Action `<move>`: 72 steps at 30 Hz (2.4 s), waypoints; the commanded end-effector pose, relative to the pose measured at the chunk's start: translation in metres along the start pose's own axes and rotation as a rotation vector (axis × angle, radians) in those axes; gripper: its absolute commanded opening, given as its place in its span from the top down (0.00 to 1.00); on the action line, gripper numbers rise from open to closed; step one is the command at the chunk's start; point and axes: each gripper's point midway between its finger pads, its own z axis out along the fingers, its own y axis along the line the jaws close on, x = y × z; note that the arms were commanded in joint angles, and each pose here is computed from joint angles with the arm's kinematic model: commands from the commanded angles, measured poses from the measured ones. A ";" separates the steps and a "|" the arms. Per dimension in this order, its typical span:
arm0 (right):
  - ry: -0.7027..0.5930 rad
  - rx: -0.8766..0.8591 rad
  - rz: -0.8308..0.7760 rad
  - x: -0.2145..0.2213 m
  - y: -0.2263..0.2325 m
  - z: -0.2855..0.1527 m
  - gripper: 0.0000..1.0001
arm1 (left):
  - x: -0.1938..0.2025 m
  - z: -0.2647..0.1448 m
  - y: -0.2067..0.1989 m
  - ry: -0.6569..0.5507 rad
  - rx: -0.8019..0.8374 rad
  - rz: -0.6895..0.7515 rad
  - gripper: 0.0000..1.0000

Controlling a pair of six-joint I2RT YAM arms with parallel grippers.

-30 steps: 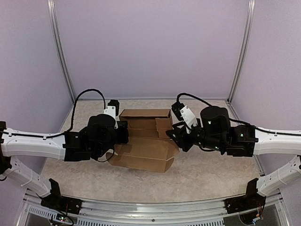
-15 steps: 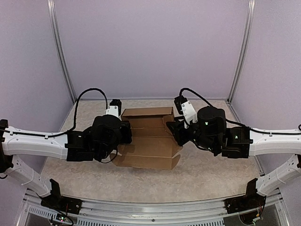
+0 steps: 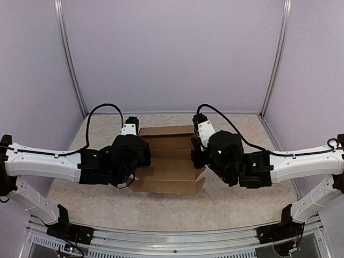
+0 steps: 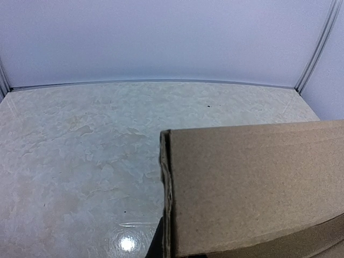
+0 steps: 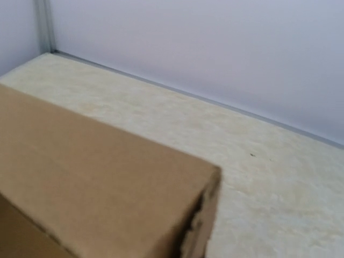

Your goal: Fold the paper box

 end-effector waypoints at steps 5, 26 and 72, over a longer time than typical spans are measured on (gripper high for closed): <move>-0.037 0.034 -0.002 -0.011 0.031 0.001 1.00 | -0.009 -0.006 -0.017 0.004 0.049 -0.049 1.00; 0.023 0.142 -0.080 0.012 0.021 0.028 1.00 | 0.010 -0.012 -0.009 0.050 0.083 -0.039 0.47; -0.182 -0.633 -0.097 0.135 0.069 0.069 1.00 | 0.042 0.006 -0.052 0.171 0.435 0.062 0.61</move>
